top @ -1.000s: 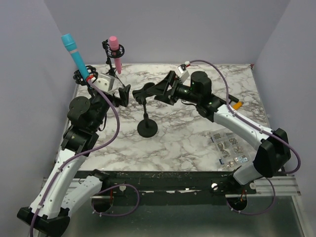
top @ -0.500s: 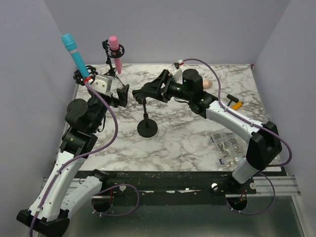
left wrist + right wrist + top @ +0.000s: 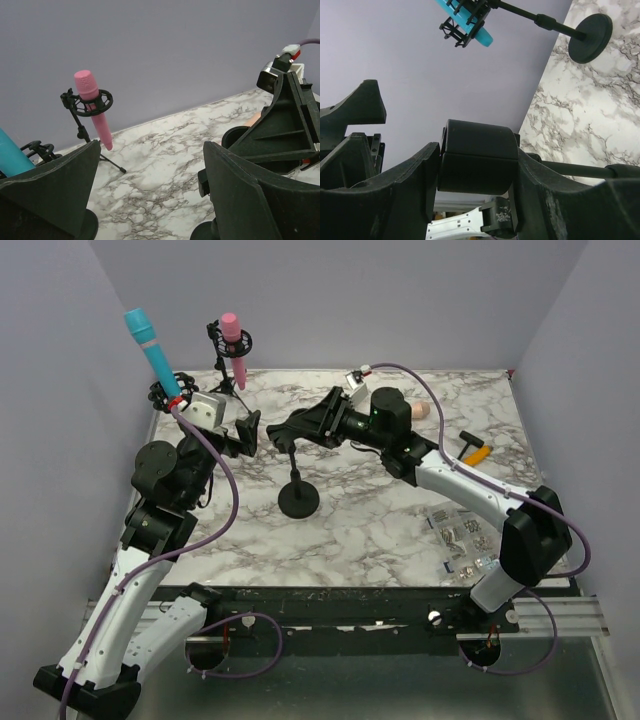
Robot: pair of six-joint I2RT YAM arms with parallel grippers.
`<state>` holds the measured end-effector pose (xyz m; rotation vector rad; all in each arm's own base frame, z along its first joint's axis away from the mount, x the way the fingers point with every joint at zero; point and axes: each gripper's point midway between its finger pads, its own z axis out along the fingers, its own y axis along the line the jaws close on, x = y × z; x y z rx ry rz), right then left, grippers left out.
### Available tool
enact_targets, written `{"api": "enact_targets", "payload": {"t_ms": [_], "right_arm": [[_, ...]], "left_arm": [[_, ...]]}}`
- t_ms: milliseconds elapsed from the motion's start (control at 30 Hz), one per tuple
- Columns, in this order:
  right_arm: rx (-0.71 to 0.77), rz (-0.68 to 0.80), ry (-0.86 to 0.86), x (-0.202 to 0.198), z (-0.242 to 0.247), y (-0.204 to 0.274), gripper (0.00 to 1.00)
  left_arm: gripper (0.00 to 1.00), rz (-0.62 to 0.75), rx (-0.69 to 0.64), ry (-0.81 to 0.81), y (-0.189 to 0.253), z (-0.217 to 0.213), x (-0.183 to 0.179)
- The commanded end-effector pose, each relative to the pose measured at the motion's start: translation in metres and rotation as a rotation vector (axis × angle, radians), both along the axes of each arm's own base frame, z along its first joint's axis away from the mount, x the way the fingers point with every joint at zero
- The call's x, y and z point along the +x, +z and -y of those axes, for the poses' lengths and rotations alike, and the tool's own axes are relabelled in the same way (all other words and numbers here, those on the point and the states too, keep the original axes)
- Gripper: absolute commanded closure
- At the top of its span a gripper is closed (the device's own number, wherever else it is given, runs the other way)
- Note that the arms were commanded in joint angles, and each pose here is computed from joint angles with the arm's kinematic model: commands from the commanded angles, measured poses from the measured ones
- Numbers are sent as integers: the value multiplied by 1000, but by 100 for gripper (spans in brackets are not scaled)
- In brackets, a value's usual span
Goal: Remove the microphone from the stand
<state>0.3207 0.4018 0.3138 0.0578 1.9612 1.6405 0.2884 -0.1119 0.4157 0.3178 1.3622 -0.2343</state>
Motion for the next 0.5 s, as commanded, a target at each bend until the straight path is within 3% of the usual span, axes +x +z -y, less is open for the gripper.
{"api": "enact_targets", "payload": {"t_ms": [0,467], "right_arm": [[-201,-146,-20,-6,10,-97,46],[-328,-291,-6,-24,24,-201,46]], "left_arm": [[14,15,2,30,1,-6,1],[14,4,7,35,-2,-6,5]]}}
